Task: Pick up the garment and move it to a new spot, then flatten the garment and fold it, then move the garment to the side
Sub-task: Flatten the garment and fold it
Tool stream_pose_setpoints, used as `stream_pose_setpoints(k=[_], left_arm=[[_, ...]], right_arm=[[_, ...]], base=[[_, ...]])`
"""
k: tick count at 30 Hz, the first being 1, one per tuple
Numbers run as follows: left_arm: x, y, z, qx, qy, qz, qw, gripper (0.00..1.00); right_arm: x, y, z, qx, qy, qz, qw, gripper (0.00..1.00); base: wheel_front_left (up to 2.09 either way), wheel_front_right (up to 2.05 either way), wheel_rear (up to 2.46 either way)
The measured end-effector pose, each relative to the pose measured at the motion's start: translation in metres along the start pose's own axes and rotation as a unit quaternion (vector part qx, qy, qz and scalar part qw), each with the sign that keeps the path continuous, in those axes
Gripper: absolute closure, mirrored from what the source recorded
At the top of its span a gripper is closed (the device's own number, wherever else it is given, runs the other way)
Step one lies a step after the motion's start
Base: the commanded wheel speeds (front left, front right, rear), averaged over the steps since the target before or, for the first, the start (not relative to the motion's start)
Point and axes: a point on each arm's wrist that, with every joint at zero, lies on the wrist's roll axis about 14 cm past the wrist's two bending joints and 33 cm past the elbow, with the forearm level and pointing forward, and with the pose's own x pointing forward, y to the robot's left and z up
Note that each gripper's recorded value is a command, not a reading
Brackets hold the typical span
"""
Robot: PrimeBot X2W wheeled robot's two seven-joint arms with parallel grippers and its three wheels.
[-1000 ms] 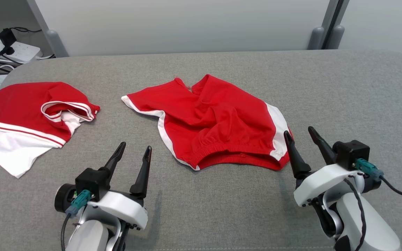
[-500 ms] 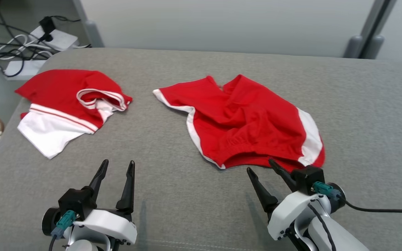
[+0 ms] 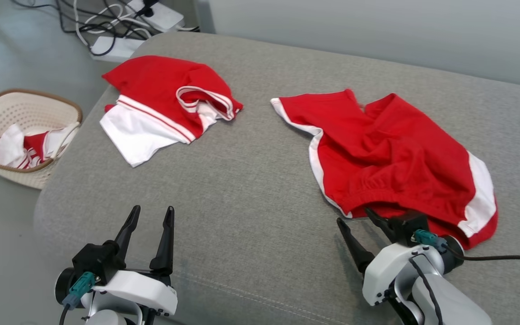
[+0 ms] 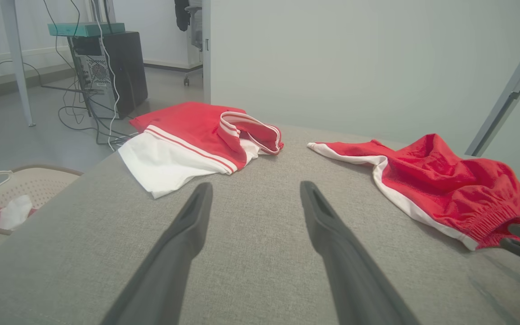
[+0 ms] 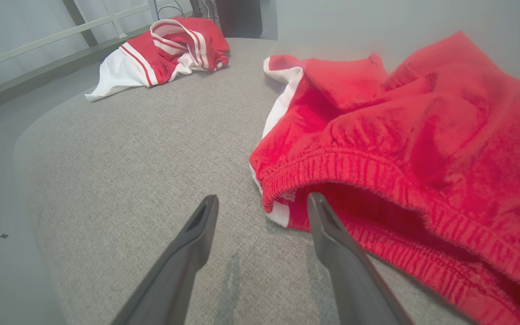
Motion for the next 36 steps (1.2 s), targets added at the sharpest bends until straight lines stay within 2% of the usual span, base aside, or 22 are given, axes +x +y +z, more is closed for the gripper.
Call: stream_pose_setpoints(k=[15, 20, 22, 23, 24, 31, 36], left_arm=[[-0.008, 0.015, -0.008, -0.016, 0.014, 0.034, 0.999, 0.0], [-0.004, 0.013, -0.004, -0.017, 0.01, 0.031, 0.999, 0.0], [-0.003, 0.01, -0.006, -0.021, 0.013, 0.027, 0.999, 0.0], [-0.003, 0.008, -0.007, -0.022, 0.014, 0.024, 0.999, 0.0], [-0.002, 0.007, -0.007, -0.023, 0.015, 0.023, 0.999, 0.0], [0.005, -0.007, -0.011, -0.032, 0.019, 0.003, 0.999, 0.0], [0.012, -0.029, -0.014, -0.035, 0.022, -0.032, 0.999, 0.0]], right_arm=[[0.025, -0.01, -0.033, -0.028, 0.061, 0.007, 0.998, 0.0], [0.032, -0.012, -0.029, -0.022, 0.057, 0.003, 0.998, 0.0], [0.033, -0.013, -0.028, -0.018, 0.055, 0.0, 0.998, 0.56], [0.033, -0.015, -0.027, -0.015, 0.053, -0.003, 0.998, 0.8], [0.033, -0.016, -0.025, -0.014, 0.05, -0.005, 0.999, 1.0], [0.024, -0.033, -0.013, 0.01, 0.028, -0.031, 0.999, 1.0], [0.008, -0.059, 0.023, 0.038, -0.033, -0.066, 0.997, 1.0]], base=[[0.0, 0.0, 0.0], [0.0, 0.0, 0.0], [0.0, 0.0, 0.0], [0.0, 0.0, 0.0], [0.0, 0.0, 0.0], [0.0, 0.0, 0.0], [0.0, 0.0, 0.0]])
